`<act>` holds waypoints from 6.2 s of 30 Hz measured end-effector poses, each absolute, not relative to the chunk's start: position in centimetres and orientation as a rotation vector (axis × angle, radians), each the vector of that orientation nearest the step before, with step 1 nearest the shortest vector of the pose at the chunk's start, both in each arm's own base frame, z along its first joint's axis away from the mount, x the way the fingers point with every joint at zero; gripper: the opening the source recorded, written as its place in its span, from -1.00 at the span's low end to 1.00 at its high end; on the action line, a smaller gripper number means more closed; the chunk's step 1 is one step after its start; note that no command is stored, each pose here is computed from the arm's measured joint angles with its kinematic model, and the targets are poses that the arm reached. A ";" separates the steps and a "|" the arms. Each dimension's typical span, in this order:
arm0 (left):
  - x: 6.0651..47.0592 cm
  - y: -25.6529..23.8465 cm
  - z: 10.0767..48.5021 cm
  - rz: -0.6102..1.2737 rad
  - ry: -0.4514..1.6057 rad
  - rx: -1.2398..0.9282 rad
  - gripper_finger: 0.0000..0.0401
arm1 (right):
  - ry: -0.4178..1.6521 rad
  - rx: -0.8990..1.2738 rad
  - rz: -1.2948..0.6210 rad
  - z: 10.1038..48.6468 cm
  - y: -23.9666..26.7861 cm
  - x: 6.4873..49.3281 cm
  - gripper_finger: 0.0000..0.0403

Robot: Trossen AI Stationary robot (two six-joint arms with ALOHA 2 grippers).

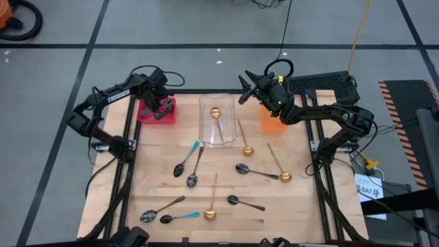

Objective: Sort silverware by color (type)
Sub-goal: Put the blue spoon into the red bin, then put the black spoon into the orange bin

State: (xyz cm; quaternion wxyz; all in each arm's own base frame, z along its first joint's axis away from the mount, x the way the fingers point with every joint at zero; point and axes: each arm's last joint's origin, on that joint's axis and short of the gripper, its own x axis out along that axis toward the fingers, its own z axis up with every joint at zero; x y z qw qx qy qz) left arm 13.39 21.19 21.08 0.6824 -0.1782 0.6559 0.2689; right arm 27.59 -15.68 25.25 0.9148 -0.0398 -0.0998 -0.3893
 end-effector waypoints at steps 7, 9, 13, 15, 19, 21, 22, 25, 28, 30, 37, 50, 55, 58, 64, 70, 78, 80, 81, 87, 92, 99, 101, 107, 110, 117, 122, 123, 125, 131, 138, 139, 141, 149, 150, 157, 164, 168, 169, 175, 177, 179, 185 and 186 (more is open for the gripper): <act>13.1 22.2 20.1 0.601 1.487 -0.415 -0.91 | -0.205 -0.082 -0.801 25.2 -15.7 27.6 -0.18; 13.1 22.4 19.8 0.591 1.476 -0.428 -0.91 | -0.205 -0.082 -0.801 25.2 -15.7 27.6 -0.18; 13.3 22.7 19.4 0.550 1.441 -0.453 -0.91 | -0.205 -0.082 -0.801 25.2 -15.7 27.6 -0.18; 13.3 22.8 19.3 0.552 1.443 -0.460 -0.91 | -0.205 -0.082 -0.801 25.2 -15.7 27.6 -0.18; 13.3 22.8 19.2 0.552 1.444 -0.461 -0.91 | -0.205 -0.082 -0.801 25.2 -15.7 27.6 -0.18; 13.3 22.8 19.2 0.552 1.444 -0.461 -0.91 | -0.205 -0.082 -0.801 25.2 -15.7 27.6 -0.18; 13.3 22.8 19.2 0.556 1.442 -0.464 -0.90 | -0.205 -0.082 -0.801 25.2 -15.7 27.6 -0.18; 13.3 22.9 19.2 0.571 1.430 -0.467 -0.80 | -0.206 -0.082 -0.801 25.3 -15.7 27.6 -0.18; 13.3 22.9 19.2 0.572 1.430 -0.468 -0.71 | -0.205 -0.082 -0.801 25.2 -15.7 27.6 -0.18; 13.3 22.9 19.2 0.572 1.430 -0.468 -0.69 | -0.205 -0.082 -0.801 25.2 -15.7 27.6 -0.18; 13.3 22.9 19.2 0.585 1.428 -0.480 -0.67 | -0.206 -0.082 -0.801 25.3 -15.7 27.6 -0.18; 16.5 21.8 20.9 0.634 1.246 -0.371 -0.66 | -0.139 -0.028 -0.691 25.5 -14.7 27.6 -0.18; 18.8 20.7 23.1 0.620 1.072 -0.226 -0.65 | -0.057 0.079 -0.661 26.4 -13.8 26.4 -0.18; 20.3 19.9 24.3 0.597 0.961 -0.137 -0.65 | -0.003 0.167 -0.561 26.8 -13.0 25.8 -0.18; 23.4 18.3 26.4 0.534 0.739 0.039 -0.65 | 0.133 0.270 -0.439 28.1 -10.7 25.7 -0.18; 25.3 16.7 27.1 0.470 0.651 0.114 -0.65 | 0.399 0.299 -0.379 30.3 -8.6 27.1 -0.18; 26.1 14.6 26.6 0.396 0.697 0.095 -0.65 | 0.659 0.426 -0.395 31.4 -6.9 26.1 -0.18; 26.3 14.1 26.4 0.378 0.717 0.083 -0.65 | 0.728 0.477 -0.412 31.0 -6.5 25.6 -0.18; 26.3 13.8 26.4 0.369 0.725 0.079 -0.65 | 0.756 0.500 -0.414 30.9 -6.3 25.4 -0.18; 27.0 12.0 26.1 0.313 0.744 0.073 -0.65 | 0.975 0.631 -0.428 29.2 -4.2 24.7 -0.18; 27.4 10.3 25.8 0.260 0.776 0.060 -0.65 | 1.090 0.614 -0.392 28.3 -1.7 24.7 -0.18; 28.2 7.5 25.8 0.171 0.781 0.078 -0.65 | 1.197 0.474 -0.255 26.1 2.4 24.6 -0.18; 28.4 6.6 25.8 0.143 0.780 0.088 -0.65 | 1.230 0.460 -0.241 25.0 3.5 24.7 -0.18; 28.8 4.7 25.7 0.078 0.776 0.115 -0.65 | 1.297 0.387 -0.202 22.3 6.8 25.8 -0.18; 28.9 4.1 25.7 0.059 0.778 0.122 -0.65 | 1.316 0.329 -0.179 20.9 8.2 26.5 -0.18; 28.8 2.4 25.5 0.007 0.810 0.134 -0.65 | 1.318 0.142 -0.267 18.7 9.3 27.1 -0.18; 28.6 0.8 25.2 -0.041 0.847 0.155 -0.65 | 1.301 0.048 -0.262 17.5 9.6 27.8 -0.18; 28.6 0.5 25.2 -0.051 0.851 0.159 -0.65 | 1.299 0.041 -0.257 17.3 9.7 28.0 -0.18; 28.5 0.1 25.1 -0.066 0.863 0.166 -0.65 | 1.302 0.029 -0.249 16.5 9.7 28.5 -0.18; 28.3 -0.5 24.9 -0.089 0.889 0.178 -0.65 | 1.342 0.016 -0.254 14.3 9.7 29.3 -0.18; 28.2 -0.5 24.8 -0.092 0.910 0.182 -0.65 | 1.393 0.064 -0.243 13.1 9.4 29.8 -0.27; 28.1 -0.5 24.8 -0.094 0.914 0.185 -0.65 | 1.401 0.074 -0.238 13.0 9.3 29.8 -0.32; 28.1 -0.5 24.8 -0.095 0.914 0.188 -0.65 | 1.412 0.087 -0.242 12.8 8.9 29.9 -0.43; 28.1 -0.5 24.8 -0.101 0.915 0.202 -0.65 | 1.391 0.140 -0.231 12.7 8.1 30.5 -0.95; 28.1 -0.5 24.8 -0.102 0.915 0.202 -0.65 | 1.386 0.154 -0.227 12.7 8.1 30.6 -0.95; 28.0 -0.4 24.9 -0.101 0.912 0.232 -0.65 | 1.365 0.216 -0.260 13.5 7.9 30.5 -0.97; 27.5 0.1 25.9 0.019 0.883 0.311 -0.65 | 1.298 0.287 -0.254 16.9 7.1 29.6 -0.99; 26.7 0.8 27.0 0.081 0.853 0.330 -0.65 | 1.248 0.340 -0.231 19.1 6.3 29.0 -0.99; 26.5 1.0 27.3 0.100 0.844 0.333 -0.65 | 1.222 0.354 -0.232 19.8 5.9 28.8 -0.99; 25.3 2.5 28.7 0.175 0.806 0.355 -0.65 | 1.109 0.427 -0.294 23.1 2.2 27.7 -1.00; 25.0 3.1 29.1 0.194 0.793 0.358 -0.65 | 1.068 0.439 -0.319 23.9 0.6 27.4 -1.00; 24.8 3.6 29.3 0.211 0.792 0.361 -0.65 | 1.041 0.447 -0.351 24.5 -1.0 27.1 -1.00; 24.3 5.0 29.3 0.253 0.814 0.363 -0.65 | 0.958 0.443 -0.451 26.1 -5.9 26.5 -1.00; 24.2 5.2 29.4 0.261 0.813 0.363 -0.65 | 0.945 0.444 -0.467 26.4 -6.7 26.5 -1.00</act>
